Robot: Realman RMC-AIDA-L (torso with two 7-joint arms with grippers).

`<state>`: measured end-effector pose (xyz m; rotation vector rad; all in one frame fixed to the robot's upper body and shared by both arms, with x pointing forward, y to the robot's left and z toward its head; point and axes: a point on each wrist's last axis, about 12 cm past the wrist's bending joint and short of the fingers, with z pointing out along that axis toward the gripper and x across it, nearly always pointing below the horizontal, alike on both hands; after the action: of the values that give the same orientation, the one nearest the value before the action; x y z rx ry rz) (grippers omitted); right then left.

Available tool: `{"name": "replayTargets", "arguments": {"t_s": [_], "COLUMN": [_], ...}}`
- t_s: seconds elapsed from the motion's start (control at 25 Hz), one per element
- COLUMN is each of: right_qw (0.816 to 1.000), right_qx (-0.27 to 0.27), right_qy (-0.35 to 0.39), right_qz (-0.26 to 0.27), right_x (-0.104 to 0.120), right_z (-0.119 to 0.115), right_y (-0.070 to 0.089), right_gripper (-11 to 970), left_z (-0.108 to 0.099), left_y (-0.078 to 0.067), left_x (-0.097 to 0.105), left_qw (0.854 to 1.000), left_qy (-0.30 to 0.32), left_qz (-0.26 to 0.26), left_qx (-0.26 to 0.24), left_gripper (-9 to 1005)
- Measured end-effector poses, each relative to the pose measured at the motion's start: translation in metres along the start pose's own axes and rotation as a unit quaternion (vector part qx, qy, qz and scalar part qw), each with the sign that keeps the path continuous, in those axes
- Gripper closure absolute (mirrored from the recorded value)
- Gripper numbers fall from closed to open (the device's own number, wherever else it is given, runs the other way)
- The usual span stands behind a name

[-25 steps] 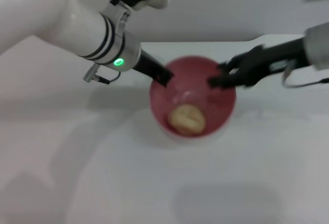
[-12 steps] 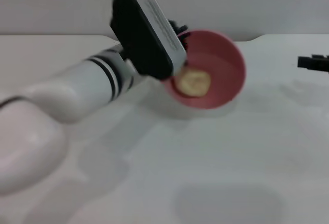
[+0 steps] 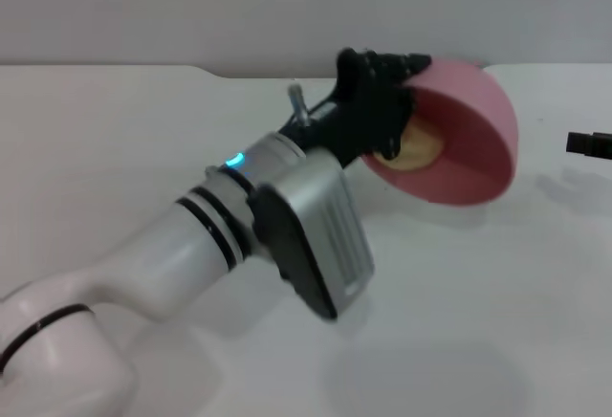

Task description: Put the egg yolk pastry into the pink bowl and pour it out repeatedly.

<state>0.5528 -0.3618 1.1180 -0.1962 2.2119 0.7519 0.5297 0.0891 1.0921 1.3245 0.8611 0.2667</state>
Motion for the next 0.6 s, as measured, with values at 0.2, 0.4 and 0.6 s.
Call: {"name": "replayTargets", "arguments": {"t_s": [0.2, 0.4, 0.6], "right_qw": [1.0, 1.0, 1.0], "right_qx": [-0.004, -0.004, -0.004], "right_qy": [0.002, 0.001, 0.001], "right_qz": [0.003, 0.001, -0.003], "right_x": [0.001, -0.001, -0.003], "right_z": [0.002, 0.003, 0.005], "right_y": [0.001, 0.001, 0.002], "right_gripper": [417, 409, 401], "left_z": [0.003, 0.004, 0.005], "left_y": [-0.014, -0.012, -0.012], "left_x": [0.002, 0.004, 0.007], "left_qw": [0.995, 0.995, 0.996], "left_qy": [-0.008, -0.001, 0.013], "left_qz": [0.095, 0.102, 0.085], "left_qx": [0.026, 0.003, 0.0], "left_gripper": [997, 998, 998]}}
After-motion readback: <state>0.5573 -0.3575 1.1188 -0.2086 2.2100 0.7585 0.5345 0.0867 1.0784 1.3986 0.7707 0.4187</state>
